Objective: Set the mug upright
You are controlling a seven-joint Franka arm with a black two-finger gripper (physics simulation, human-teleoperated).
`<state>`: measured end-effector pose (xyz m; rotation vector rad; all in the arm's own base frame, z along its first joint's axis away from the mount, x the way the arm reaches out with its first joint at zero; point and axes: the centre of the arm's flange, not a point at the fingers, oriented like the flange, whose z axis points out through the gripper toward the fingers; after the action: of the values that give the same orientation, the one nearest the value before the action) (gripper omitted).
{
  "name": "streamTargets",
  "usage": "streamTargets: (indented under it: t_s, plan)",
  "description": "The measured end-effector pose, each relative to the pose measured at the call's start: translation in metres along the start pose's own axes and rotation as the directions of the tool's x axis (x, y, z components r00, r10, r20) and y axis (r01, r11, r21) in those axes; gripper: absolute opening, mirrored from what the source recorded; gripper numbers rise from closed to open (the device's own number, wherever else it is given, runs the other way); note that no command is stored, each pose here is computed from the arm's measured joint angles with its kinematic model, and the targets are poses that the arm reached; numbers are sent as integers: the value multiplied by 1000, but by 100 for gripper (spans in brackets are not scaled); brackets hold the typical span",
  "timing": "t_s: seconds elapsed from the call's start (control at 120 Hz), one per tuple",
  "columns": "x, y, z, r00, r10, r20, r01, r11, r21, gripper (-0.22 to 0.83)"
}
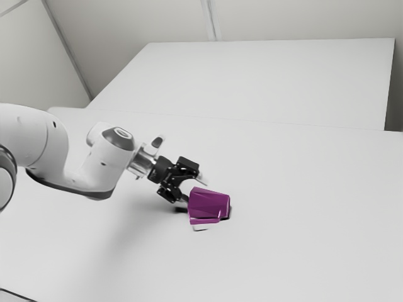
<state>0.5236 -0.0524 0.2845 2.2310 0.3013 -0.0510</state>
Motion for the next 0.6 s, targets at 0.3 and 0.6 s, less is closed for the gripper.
streamTargets:
  t_s: [0.3,0.6]
  plan:
    - [0,3,7,1000,-7,-16,7,1000,-11,26]
    - [-1,8,12,1000,-9,-24,8,1000,-25,-7]
